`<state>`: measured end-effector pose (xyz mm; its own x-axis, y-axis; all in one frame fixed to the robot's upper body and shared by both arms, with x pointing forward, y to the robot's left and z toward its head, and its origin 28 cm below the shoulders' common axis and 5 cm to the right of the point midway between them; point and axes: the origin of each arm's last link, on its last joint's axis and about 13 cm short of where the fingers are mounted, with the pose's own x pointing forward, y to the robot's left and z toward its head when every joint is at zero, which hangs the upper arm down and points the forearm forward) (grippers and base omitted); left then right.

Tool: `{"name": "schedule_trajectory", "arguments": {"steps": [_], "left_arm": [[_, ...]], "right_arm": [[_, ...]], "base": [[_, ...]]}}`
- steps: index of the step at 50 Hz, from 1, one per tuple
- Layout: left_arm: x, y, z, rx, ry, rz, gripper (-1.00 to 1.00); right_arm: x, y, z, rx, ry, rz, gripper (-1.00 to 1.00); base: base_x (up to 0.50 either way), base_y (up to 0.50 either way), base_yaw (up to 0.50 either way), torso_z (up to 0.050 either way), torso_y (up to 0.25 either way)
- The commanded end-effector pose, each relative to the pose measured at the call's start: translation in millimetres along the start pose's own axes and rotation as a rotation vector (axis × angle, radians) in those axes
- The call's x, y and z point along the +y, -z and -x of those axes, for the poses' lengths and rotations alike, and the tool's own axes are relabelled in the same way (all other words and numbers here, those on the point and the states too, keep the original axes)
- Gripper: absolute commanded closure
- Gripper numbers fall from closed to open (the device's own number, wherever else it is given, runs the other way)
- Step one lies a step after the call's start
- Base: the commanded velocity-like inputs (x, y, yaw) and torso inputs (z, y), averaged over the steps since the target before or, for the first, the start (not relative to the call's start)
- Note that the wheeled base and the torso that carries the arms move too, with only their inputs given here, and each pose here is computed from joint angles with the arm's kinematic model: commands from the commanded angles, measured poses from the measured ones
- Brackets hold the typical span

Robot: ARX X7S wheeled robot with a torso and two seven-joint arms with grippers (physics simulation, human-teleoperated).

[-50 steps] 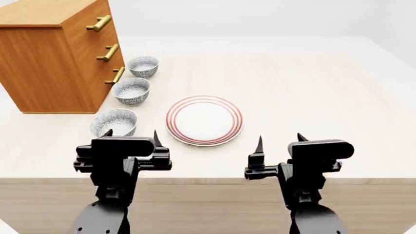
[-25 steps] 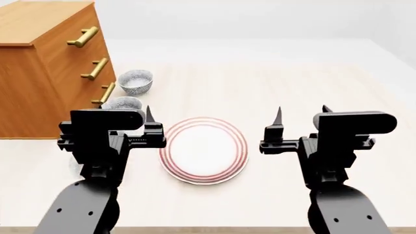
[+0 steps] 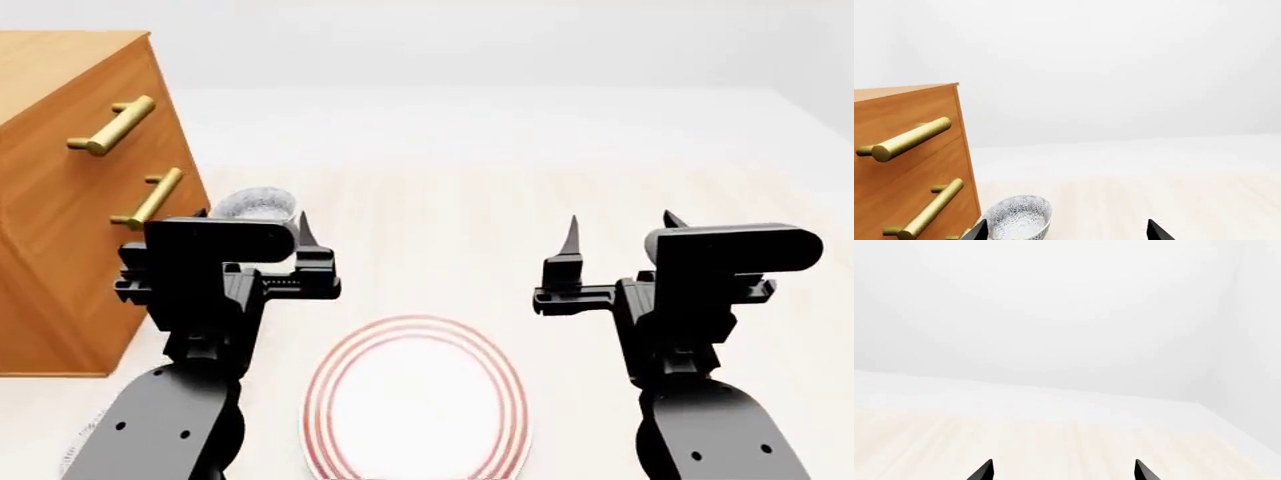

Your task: Put the bowl in the middle on the plate.

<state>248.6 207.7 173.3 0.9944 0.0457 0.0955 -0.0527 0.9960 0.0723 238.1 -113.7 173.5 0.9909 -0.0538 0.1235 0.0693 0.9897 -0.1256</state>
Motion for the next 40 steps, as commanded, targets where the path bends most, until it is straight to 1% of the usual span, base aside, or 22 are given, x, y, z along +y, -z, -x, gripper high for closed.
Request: {"name": "schedule_trajectory", "arguments": {"steps": [1, 4, 5, 16, 17, 18, 19, 20, 21, 22, 23, 24, 25, 26, 27, 28, 30, 32, 34, 36, 39, 40], "left_arm": [[-0.3, -0.2, 0.3, -0.003, 0.004, -0.007, -1.00], [-0.5, 0.7, 0.3, -0.007, 0.000, -0.017, -1.00], [-0.5, 0.6, 0.4, -0.006, 0.001, -0.016, -1.00], [-1.1, 1.7, 0.2, 0.003, 0.005, -0.019, -1.00], [-1.3, 1.3, 0.3, 0.009, 0.006, -0.012, -1.00], [-1.9, 0.8, 1.2, 0.026, 0.002, -0.001, -1.00], [-2.6, -0.2, 1.8, 0.046, -0.018, 0.018, -1.00], [-3.4, -1.0, 2.7, 0.057, -0.014, 0.027, -1.00], [-4.2, -1.8, 3.8, 0.048, -0.016, 0.015, -1.00], [-5.2, -3.6, 5.1, 0.084, 0.000, 0.016, -1.00], [-5.2, -5.9, 5.8, 0.083, 0.001, 0.029, -1.00], [-4.0, -11.6, 3.9, 0.055, -0.042, -0.004, -1.00], [-3.1, -14.8, 2.5, 0.034, -0.068, -0.018, -1.00], [-1.2, -21.2, -1.1, 0.077, -0.084, 0.006, -1.00], [0.1, -26.8, -2.6, 0.090, -0.080, 0.026, -1.00], [2.1, -37.4, -5.4, 0.084, -0.072, 0.015, -1.00], [2.7, -44.5, -6.4, 0.092, -0.071, 0.010, -1.00], [5.2, -56.3, -7.3, 0.168, -0.016, 0.028, -1.00], [8.5, -61.3, -10.6, 0.164, -0.015, -0.010, -1.00], [12.2, -64.6, -18.5, 0.190, -0.006, -0.063, -1.00], [13.2, -68.3, -22.4, 0.197, -0.009, -0.096, -1.00], [14.1, -68.7, -29.9, 0.205, -0.025, -0.117, -1.00]], "right_arm": [[0.2, -0.4, 0.0, -0.001, -0.005, -0.001, -1.00], [1.7, 0.8, -0.1, 0.001, -0.023, 0.002, -1.00], [1.6, 0.7, -0.1, -0.005, -0.008, -0.001, -1.00], [1.1, 1.1, -0.9, -0.001, -0.012, 0.003, -1.00], [1.0, 0.9, -0.8, -0.001, -0.012, 0.001, -1.00], [1.1, 0.7, 0.0, 0.010, -0.047, -0.033, -1.00], [0.5, -0.4, 1.0, 0.008, -0.054, -0.049, -1.00], [-0.5, -1.1, 1.4, 0.007, -0.047, -0.050, -1.00], [-1.3, -1.3, 1.5, 0.007, -0.044, -0.047, -1.00], [-2.3, -0.9, 1.4, 0.009, -0.040, -0.051, -1.00], [-3.0, -0.7, 1.2, 0.011, -0.040, -0.057, -1.00], [-4.2, 0.2, 0.4, 0.013, -0.035, -0.061, -1.00], [-4.4, 0.3, 0.0, 0.014, -0.034, -0.063, -1.00], [-4.4, 0.3, -0.3, 0.014, -0.034, -0.065, -1.00], [-4.3, 0.3, -0.6, 0.014, -0.034, -0.065, -1.00], [-3.7, 0.2, -0.8, 0.012, -0.037, -0.066, -1.00], [-2.9, 0.3, -0.4, 0.012, -0.051, -0.072, -1.00], [-2.8, 0.9, -0.6, 0.017, -0.058, -0.080, -1.00], [-3.1, 1.2, -0.8, 0.018, -0.057, -0.083, -1.00], [-2.7, 2.0, -1.4, 0.021, -0.058, -0.084, -1.00], [-1.8, 2.9, -2.1, 0.025, -0.059, -0.082, -1.00], [-1.4, 3.2, -2.4, 0.026, -0.060, -0.082, -1.00]], "base": [[0.50, 0.00, 0.00, 0.000, 0.000], [0.50, 0.00, 0.00, 0.000, 0.004], [0.00, 0.00, 0.00, 0.000, 0.000], [0.00, 0.00, 0.00, 0.000, 0.000], [0.00, 0.00, 0.00, 0.000, 0.000], [0.00, 0.00, 0.00, 0.000, 0.000], [0.00, 0.00, 0.00, 0.000, 0.000], [0.00, 0.00, 0.00, 0.000, 0.000], [0.00, 0.00, 0.00, 0.000, 0.000], [0.00, 0.00, 0.00, 0.000, 0.000], [0.00, 0.00, 0.00, 0.000, 0.000], [0.00, 0.00, 0.00, 0.000, 0.000], [0.00, 0.00, 0.00, 0.000, 0.000], [0.00, 0.00, 0.00, 0.000, 0.000], [0.00, 0.00, 0.00, 0.000, 0.000], [0.00, 0.00, 0.00, 0.000, 0.000], [0.00, 0.00, 0.00, 0.000, 0.000], [0.00, 0.00, 0.00, 0.000, 0.000], [0.00, 0.00, 0.00, 0.000, 0.000], [0.00, 0.00, 0.00, 0.000, 0.000], [0.00, 0.00, 0.00, 0.000, 0.000], [0.00, 0.00, 0.00, 0.000, 0.000]]}}
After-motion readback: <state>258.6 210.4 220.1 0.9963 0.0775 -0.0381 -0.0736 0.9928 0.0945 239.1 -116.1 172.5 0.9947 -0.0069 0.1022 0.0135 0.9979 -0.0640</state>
